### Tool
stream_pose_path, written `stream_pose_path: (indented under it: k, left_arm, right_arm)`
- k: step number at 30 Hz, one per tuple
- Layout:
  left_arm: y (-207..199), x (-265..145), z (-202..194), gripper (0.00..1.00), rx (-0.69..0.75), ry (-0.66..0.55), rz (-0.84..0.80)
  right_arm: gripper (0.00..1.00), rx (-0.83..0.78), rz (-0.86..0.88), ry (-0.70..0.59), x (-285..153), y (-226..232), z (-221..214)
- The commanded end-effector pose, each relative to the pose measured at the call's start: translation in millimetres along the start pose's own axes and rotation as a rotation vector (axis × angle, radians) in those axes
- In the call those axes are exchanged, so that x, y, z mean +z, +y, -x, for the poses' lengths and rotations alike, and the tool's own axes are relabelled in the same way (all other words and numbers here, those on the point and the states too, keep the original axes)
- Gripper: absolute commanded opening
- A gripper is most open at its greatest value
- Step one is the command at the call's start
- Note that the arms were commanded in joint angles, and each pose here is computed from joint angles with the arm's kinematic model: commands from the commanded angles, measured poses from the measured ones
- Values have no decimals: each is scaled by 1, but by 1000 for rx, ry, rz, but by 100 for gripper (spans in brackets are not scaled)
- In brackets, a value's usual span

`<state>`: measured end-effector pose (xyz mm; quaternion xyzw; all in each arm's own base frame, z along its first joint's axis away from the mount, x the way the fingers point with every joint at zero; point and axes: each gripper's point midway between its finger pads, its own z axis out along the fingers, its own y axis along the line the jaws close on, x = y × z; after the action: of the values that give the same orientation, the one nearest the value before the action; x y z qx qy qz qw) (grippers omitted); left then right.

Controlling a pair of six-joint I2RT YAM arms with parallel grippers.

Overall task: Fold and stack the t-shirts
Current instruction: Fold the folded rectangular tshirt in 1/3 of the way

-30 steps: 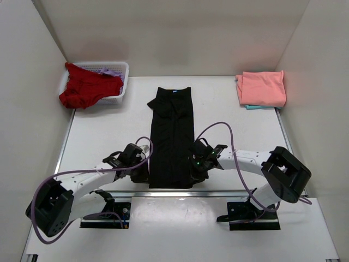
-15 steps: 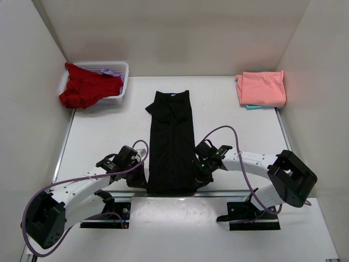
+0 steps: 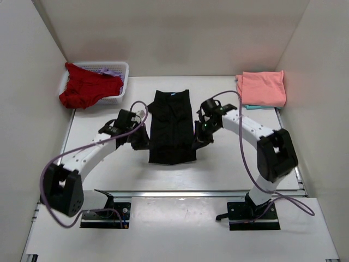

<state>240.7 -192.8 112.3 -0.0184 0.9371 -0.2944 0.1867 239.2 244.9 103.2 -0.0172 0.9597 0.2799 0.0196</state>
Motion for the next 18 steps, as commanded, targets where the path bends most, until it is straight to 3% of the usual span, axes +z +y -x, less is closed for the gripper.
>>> stream_pose_path:
  k: [1, 6, 12, 14, 15, 16, 18]
  left_arm:
    - [-1, 8, 43, 0, -17, -62, 13]
    - [11, 23, 95, 0, -51, -99, 56]
    - [36, 59, 127, 0, -98, -87, 107]
    - [45, 71, 141, 2, -111, -100, 115]
    - [50, 77, 146, 8, -124, -101, 110]
    - [49, 77, 154, 14, -121, -119, 107]
    - [48, 80, 172, 14, -135, -177, 59]
  right_arm:
    - [0, -71, -44, 39, -12, -16, 27]
    - [0, -81, -72, 25, -11, -21, 84]
    - [2, -92, -50, -30, -2, -14, 152]
    - [10, -78, -76, 5, 13, -19, 161]
    - [18, -94, -92, -25, 16, -19, 178]
    - [21, -104, -103, -57, 5, -15, 188]
    - [24, -108, -133, -77, 5, -16, 199]
